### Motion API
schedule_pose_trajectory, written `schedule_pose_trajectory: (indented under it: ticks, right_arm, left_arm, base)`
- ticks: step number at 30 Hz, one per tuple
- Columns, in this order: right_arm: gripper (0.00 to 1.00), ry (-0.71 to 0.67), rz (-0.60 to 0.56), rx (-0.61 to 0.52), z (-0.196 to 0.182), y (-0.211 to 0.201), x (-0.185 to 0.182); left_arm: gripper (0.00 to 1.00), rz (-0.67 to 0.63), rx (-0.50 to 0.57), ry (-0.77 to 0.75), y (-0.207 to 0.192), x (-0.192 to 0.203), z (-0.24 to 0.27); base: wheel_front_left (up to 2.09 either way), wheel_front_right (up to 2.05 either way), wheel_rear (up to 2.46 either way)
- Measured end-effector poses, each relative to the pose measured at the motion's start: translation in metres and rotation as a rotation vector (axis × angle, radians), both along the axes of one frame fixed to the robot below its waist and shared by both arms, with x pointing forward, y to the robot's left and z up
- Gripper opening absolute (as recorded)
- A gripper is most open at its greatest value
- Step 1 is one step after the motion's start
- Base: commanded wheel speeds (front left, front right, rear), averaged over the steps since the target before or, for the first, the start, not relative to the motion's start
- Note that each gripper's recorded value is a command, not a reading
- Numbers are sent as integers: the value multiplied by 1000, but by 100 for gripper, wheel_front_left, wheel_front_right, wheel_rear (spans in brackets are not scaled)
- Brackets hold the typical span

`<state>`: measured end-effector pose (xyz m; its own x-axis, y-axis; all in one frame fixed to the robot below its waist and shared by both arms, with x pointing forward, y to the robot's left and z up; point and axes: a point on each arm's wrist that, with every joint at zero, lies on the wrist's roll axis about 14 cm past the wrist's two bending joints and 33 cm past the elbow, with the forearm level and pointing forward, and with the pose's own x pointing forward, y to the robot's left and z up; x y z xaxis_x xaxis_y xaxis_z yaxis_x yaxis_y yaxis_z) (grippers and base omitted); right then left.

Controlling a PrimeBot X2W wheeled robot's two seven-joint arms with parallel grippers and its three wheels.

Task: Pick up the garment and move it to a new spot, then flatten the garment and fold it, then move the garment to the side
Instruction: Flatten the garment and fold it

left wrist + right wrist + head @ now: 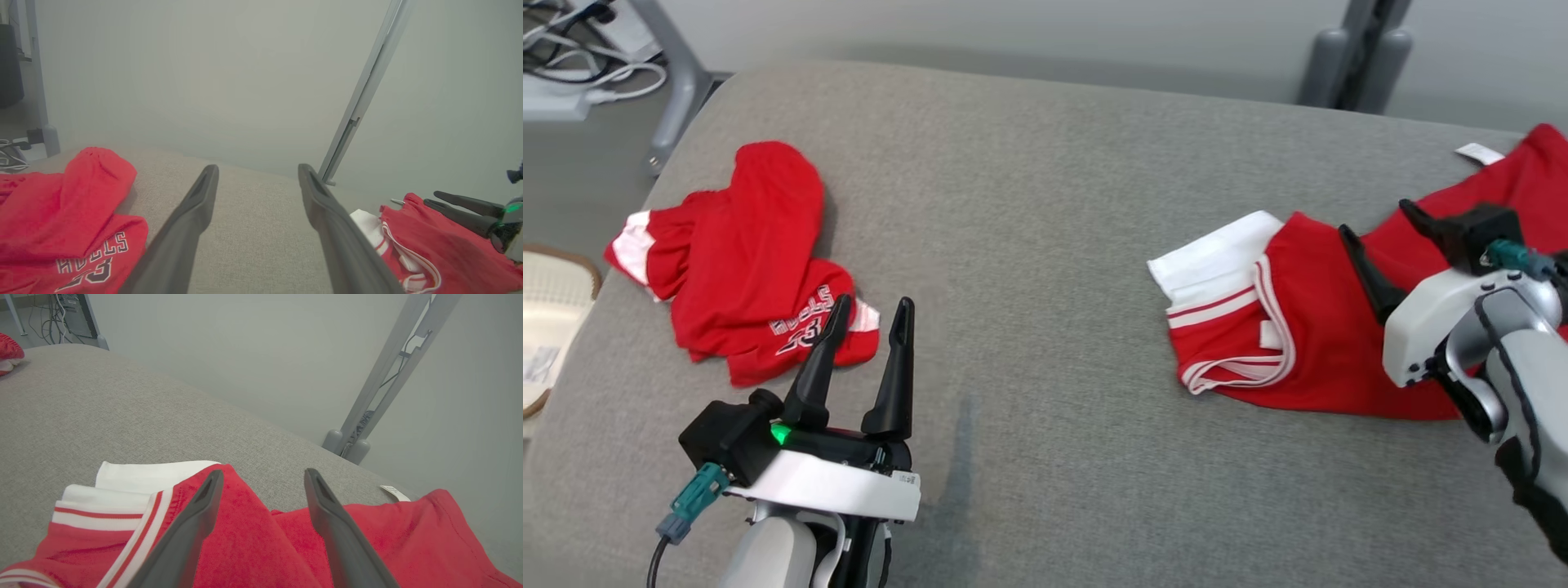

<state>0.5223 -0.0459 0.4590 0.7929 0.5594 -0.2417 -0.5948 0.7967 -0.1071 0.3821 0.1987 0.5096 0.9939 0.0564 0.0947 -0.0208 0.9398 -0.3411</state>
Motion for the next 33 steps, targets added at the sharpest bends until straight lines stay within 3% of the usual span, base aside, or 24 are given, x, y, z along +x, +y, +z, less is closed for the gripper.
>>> schedule_pose_trajectory:
  ticks: [10,17,18,19,26,33]
  right_arm:
    - [100,213,63,-78,-46,21,27]
    - [100,339,88,-89,-68,32,23]
    - [75,356,88,-97,-71,31,22]
    - [0,368,96,-111,-72,30,20]
    - [0,340,108,-57,-57,33,15]
    - [0,214,120,24,-19,34,15]
  left_arm:
    - [100,62,4,49,22,-3,-14]
    - [100,88,10,70,31,-6,-19]
    - [100,89,11,71,31,-6,-19]
    - [100,89,10,70,31,-6,-19]
    - [100,70,9,55,26,-3,-15]
    - [100,38,5,25,16,2,-7]
  base:
    - [0,0,0]
    - [0,0,0]
    - [0,0,0]
    - [0,0,0]
    - [0,0,0]
    - [0,0,0]
